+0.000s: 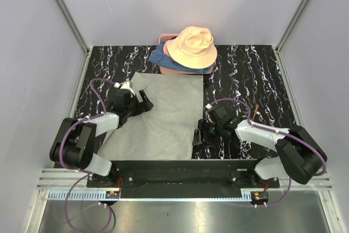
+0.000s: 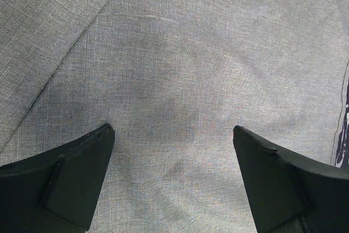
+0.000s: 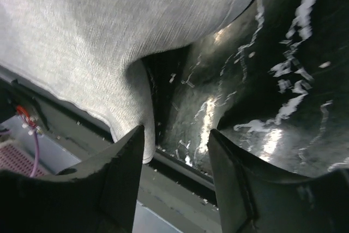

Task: Fold the napkin, place the utensils inside, and roll it up
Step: Flatten the napkin out

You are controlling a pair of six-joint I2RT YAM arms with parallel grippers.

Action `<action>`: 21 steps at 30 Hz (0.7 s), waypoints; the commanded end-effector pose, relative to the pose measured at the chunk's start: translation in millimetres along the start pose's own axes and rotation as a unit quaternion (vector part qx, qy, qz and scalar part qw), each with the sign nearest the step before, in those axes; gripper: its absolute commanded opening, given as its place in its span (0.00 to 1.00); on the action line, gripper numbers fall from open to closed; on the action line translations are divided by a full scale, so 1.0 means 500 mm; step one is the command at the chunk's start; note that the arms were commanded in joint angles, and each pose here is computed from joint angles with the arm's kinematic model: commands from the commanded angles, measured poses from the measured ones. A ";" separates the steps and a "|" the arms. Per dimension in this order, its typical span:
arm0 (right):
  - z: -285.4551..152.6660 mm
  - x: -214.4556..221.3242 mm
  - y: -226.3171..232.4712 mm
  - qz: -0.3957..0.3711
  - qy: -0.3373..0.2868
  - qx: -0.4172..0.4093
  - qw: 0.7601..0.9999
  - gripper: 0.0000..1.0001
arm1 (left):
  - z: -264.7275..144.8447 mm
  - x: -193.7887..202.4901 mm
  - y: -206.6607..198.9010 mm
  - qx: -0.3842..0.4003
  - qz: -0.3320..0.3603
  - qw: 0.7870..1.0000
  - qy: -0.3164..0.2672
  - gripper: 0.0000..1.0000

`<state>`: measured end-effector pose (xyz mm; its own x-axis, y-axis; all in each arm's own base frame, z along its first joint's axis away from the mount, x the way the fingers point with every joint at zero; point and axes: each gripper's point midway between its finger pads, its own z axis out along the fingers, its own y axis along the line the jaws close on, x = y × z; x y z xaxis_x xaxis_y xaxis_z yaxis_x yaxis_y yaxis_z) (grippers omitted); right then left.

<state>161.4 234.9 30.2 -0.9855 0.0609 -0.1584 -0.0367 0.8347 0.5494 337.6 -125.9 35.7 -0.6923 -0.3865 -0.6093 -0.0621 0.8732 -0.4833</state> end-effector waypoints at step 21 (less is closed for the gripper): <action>-0.097 -0.002 0.134 -0.019 -0.035 -0.105 0.994 0.15 | -0.008 0.026 0.039 -0.030 0.008 0.999 0.044 0.99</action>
<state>150.5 274.4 42.2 -0.9911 0.0492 -0.1234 -0.0516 0.7128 0.6995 336.3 -122.4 35.1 -0.7113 -0.3673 -0.5993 -0.0637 0.8828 -0.4655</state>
